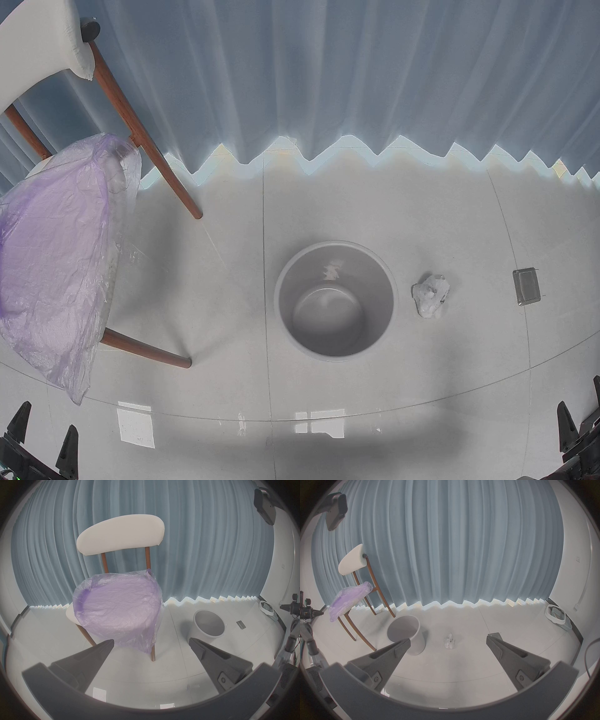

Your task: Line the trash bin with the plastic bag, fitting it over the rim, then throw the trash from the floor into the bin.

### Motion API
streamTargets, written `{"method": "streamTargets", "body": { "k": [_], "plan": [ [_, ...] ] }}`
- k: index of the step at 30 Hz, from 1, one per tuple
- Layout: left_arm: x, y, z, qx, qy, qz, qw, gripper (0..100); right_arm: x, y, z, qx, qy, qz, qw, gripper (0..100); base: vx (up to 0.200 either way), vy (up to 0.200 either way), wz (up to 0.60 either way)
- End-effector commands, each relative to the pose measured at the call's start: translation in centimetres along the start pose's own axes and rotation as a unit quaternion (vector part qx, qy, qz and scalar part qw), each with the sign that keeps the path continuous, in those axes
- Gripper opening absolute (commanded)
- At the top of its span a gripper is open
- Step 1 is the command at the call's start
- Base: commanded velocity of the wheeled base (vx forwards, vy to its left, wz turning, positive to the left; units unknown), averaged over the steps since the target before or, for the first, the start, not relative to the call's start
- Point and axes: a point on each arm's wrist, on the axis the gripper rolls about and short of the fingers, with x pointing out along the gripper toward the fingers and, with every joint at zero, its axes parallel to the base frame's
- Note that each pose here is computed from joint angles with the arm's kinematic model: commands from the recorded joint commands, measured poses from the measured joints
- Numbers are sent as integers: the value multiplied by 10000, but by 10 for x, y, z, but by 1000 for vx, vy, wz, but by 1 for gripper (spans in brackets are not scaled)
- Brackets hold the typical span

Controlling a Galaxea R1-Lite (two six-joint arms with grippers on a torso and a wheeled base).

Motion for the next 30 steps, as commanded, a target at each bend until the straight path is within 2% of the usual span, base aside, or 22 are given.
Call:
{"method": "streamTargets", "body": {
  "k": [1,30],
  "plan": [
    [0,0,-5,0,15,-1,10000,100,0,0,-5,-4,3,3,10000,100,0,0,0],
    [0,0,-5,0,15,-1,10000,100,0,0,-5,-4,3,3,10000,100,0,0,0]
  ]
}}
